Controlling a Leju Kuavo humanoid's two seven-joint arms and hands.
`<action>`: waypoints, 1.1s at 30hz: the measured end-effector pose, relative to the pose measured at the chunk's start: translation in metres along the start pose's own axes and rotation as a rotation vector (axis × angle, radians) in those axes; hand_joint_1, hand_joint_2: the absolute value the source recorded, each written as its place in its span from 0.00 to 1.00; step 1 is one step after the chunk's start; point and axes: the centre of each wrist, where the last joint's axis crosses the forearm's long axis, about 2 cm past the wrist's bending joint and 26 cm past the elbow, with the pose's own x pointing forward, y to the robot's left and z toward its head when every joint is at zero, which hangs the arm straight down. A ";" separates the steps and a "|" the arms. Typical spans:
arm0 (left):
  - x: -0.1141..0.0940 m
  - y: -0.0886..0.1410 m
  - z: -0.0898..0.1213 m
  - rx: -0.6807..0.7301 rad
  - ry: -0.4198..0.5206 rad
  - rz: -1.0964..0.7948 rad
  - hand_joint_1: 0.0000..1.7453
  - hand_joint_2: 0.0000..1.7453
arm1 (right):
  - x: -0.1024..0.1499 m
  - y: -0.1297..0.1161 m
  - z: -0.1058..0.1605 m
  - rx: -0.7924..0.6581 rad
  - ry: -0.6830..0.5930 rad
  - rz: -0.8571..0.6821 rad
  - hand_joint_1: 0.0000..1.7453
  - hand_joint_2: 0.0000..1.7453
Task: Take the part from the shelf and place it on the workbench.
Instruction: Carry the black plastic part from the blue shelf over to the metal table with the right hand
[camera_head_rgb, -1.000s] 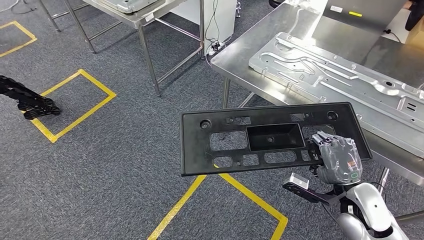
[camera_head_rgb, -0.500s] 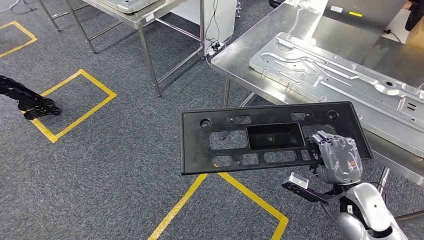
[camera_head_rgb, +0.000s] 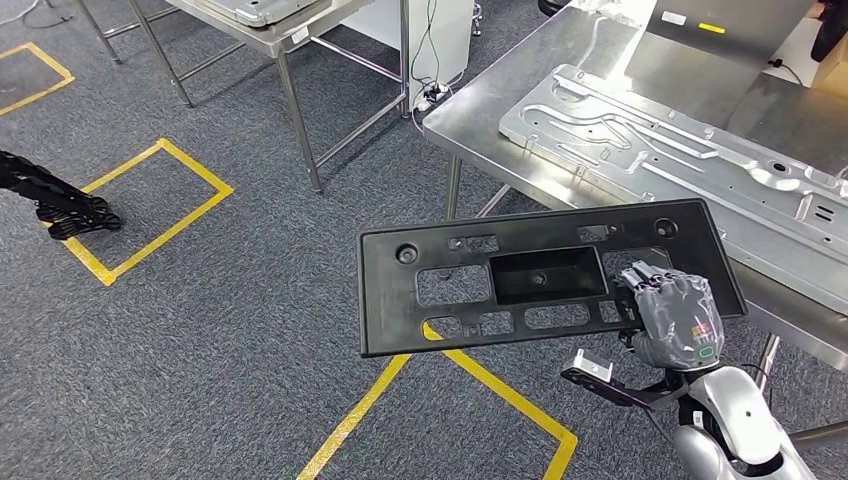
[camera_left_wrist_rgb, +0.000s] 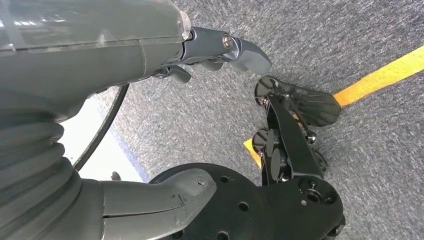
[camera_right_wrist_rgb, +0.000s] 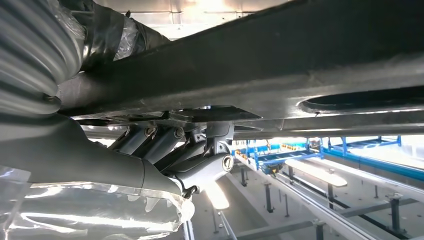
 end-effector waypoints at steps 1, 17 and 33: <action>0.000 0.000 0.000 0.000 0.000 0.000 0.00 1.00 | 0.000 0.000 0.000 0.003 0.001 -0.003 1.00 1.00; 0.000 0.000 0.000 0.004 0.001 0.000 0.00 1.00 | 0.000 0.001 0.000 0.022 0.012 -0.031 1.00 1.00; 0.000 0.001 0.000 0.000 -0.001 -0.005 0.00 1.00 | -0.004 0.001 0.000 0.037 0.014 -0.036 1.00 1.00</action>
